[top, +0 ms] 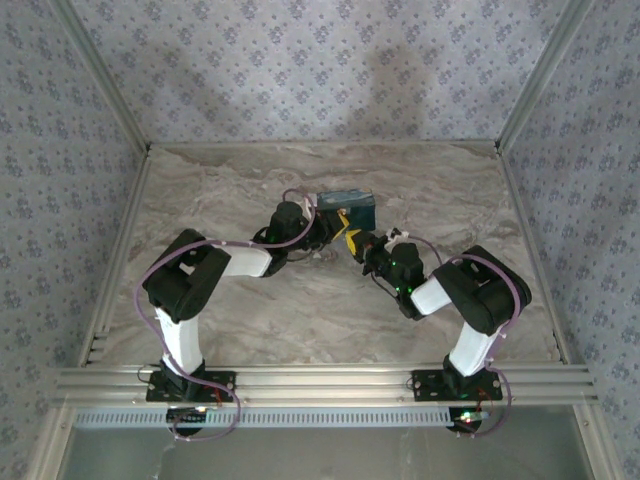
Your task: Unlock a padlock with a key
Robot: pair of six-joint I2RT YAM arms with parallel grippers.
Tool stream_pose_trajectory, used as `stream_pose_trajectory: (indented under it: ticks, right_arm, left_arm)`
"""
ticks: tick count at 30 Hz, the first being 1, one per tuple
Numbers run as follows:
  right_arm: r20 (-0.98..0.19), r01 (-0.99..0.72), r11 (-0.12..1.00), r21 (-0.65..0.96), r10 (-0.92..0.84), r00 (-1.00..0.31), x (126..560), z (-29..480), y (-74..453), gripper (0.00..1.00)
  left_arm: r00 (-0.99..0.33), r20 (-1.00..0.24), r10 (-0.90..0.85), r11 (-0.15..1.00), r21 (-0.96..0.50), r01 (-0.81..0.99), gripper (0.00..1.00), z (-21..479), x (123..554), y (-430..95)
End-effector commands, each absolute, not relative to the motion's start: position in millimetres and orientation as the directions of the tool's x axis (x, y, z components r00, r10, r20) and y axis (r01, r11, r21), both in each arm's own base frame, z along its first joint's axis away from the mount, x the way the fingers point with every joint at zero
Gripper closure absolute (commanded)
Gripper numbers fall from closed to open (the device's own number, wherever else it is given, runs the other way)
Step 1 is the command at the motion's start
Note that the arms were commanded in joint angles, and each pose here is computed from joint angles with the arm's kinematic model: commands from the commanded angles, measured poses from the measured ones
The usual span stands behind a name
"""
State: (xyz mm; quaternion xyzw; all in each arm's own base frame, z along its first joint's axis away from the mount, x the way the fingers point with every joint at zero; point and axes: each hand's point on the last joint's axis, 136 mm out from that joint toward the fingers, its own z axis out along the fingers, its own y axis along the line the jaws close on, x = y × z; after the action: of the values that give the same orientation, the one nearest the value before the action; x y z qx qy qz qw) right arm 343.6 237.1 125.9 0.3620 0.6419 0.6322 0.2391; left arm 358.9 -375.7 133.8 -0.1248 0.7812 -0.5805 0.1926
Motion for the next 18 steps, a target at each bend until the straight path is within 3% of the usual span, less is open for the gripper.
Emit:
stream_pose_trajectory:
  ticks: [1, 4, 10, 18]
  right_arm:
    - [0.165, 0.119, -0.116, 0.986, 0.774, -0.611, 353, 145, 236, 1.00]
    - [0.173, 0.106, -0.136, 0.985, 0.766, -0.619, 354, 154, 238, 1.00]
    - [0.117, 0.110, -0.061, 0.992, 0.769, -0.628, 353, 154, 239, 1.00]
    - [0.168, 0.105, -0.131, 0.986, 0.762, -0.626, 356, 154, 235, 1.00]
  left_arm:
    - [-0.981, -0.142, -0.133, 0.202, -0.973, 0.114, 1.00, 153, 286, -416]
    - [-0.981, -0.142, -0.133, 0.209, -0.971, 0.112, 1.00, 152, 287, -416]
    - [-0.980, -0.146, -0.134, 0.206, -0.972, 0.117, 1.00, 154, 287, -416]
    - [-0.978, -0.155, -0.138, 0.211, -0.970, 0.124, 1.00, 153, 289, -413]
